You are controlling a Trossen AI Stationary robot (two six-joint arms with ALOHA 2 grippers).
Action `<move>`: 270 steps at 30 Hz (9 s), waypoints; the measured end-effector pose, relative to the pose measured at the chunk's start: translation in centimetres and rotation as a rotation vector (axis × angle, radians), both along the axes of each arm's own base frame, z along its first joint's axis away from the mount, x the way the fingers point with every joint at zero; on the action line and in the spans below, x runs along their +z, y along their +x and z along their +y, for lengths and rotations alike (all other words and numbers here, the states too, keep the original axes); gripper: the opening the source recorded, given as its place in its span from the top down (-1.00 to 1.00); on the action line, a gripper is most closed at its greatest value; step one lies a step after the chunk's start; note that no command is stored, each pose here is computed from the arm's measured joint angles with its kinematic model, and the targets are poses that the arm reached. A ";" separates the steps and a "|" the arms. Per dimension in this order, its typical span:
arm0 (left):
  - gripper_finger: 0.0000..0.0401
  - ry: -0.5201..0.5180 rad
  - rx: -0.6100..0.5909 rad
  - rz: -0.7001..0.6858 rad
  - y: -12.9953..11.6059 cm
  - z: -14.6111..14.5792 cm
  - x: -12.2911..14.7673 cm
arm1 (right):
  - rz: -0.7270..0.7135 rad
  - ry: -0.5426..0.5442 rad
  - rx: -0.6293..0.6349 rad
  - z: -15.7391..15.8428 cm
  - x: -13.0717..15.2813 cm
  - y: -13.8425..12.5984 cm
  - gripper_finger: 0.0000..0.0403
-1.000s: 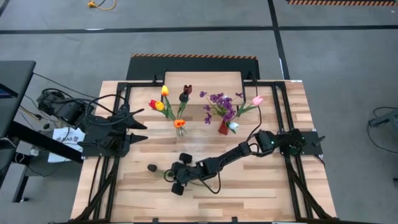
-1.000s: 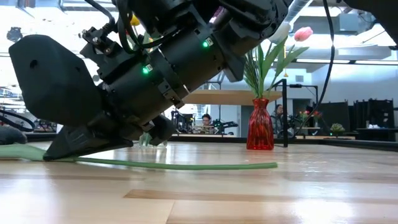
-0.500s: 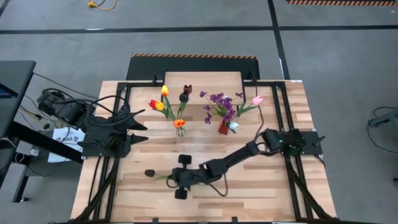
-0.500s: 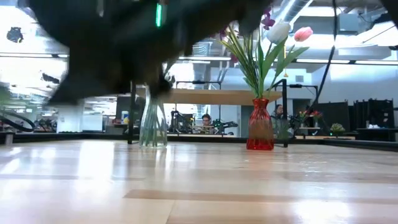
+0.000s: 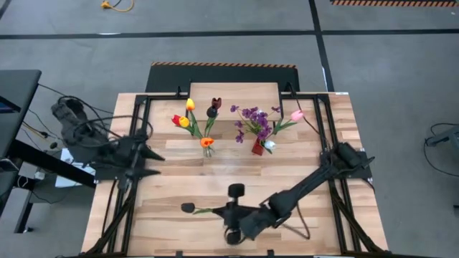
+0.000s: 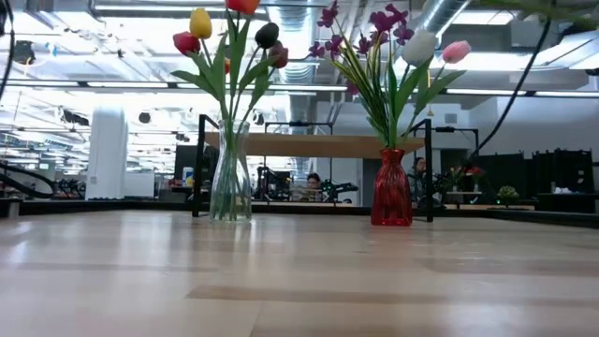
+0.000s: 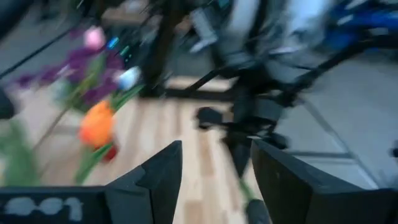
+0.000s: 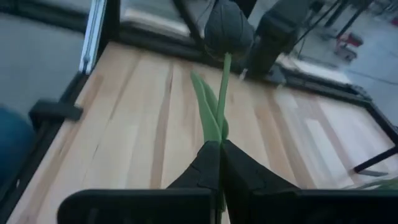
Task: Pick and place flowers into a vace then onto a shelf
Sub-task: Put the black flower into the transparent flower vase, then put the red flower vase with the flowers on the shelf
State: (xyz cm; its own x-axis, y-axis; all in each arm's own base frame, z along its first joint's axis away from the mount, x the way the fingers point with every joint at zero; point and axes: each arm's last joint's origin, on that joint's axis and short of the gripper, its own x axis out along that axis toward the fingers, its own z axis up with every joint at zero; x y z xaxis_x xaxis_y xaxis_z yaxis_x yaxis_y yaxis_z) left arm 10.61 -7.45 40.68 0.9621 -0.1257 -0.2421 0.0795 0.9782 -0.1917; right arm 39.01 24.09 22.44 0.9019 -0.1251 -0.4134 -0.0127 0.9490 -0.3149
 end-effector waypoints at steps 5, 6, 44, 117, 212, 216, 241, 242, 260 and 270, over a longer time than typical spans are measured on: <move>0.09 -0.004 -0.109 -0.232 -0.6 -1.0 -4.3 | -0.232 0.094 0.032 -0.7 -0.4 -2.2 1.00; 0.09 -0.006 -0.116 -0.271 -0.6 -1.2 -5.3 | -0.289 0.105 0.040 -0.9 -0.7 -2.5 1.00; 0.09 -0.011 -0.147 -0.462 2.9 -5.5 -18.9 | -0.695 0.181 0.087 -2.2 -0.3 4.8 1.00; 1.00 0.189 0.237 0.106 2.0 -2.4 2.3 | -0.158 0.325 0.119 -2.1 -5.6 4.8 -0.05; 0.08 0.203 0.437 0.692 10.3 4.7 0.8 | -0.061 0.385 0.165 -2.7 -6.3 5.0 0.09; 0.08 0.110 0.416 0.684 9.2 4.4 2.4 | -0.066 0.473 0.132 -2.6 -6.2 5.0 0.09; 0.08 0.141 0.105 0.240 -0.5 -5.9 2.2 | -0.477 0.470 0.214 0.9 5.3 -0.3 0.15; 0.08 0.144 0.100 0.230 -0.5 -6.3 1.7 | -0.422 0.450 0.155 0.8 6.1 -1.3 0.15; 0.08 0.070 0.071 0.142 -2.7 -6.5 -3.1 | -0.122 0.345 -0.743 1.1 -1.2 -14.6 0.17; 0.08 0.006 -0.021 0.027 -4.1 -2.9 -4.4 | -0.080 0.092 -0.939 -1.2 -5.4 -14.6 0.22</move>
